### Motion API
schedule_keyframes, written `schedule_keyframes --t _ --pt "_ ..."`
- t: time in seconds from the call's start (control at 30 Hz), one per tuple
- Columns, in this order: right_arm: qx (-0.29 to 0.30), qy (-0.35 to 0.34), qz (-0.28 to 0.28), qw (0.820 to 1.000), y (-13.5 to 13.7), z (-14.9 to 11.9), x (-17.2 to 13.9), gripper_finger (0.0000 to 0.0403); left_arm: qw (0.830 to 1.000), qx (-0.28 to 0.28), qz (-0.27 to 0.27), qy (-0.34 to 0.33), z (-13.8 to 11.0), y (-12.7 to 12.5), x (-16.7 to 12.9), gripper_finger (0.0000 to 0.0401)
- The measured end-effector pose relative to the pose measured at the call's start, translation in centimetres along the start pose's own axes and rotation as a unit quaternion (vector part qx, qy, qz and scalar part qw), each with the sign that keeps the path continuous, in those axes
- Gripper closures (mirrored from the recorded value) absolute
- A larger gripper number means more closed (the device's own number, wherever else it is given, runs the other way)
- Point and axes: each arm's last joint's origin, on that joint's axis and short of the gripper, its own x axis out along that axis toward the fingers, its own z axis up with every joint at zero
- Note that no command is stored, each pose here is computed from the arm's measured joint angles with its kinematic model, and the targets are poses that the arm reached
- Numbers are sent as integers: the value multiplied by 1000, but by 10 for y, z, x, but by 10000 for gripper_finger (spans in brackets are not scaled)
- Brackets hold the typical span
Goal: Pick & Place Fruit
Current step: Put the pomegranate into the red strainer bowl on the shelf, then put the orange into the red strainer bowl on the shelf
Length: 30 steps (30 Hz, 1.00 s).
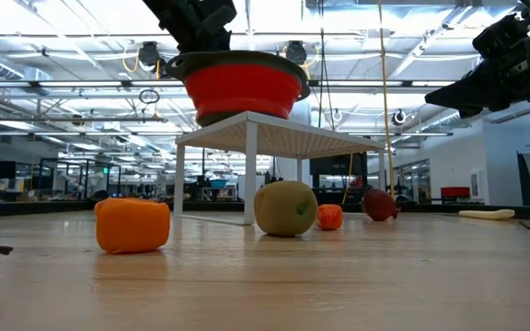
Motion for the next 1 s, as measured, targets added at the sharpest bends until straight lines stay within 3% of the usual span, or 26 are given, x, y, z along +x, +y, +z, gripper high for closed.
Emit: schedule_keyframes --t 0.57,0.77,1.0 --pt "0 0 0 1000 0 0 0 403 1000 10 9 -17 3 1 -4 133" --pt "1 0 0 1000 0 0 0 403 997 -3 19 -68 21 4 -24 132" --pt "1 0 0 1000 0 0 0 403 994 -25 -4 -106 49 -2 -56 132"
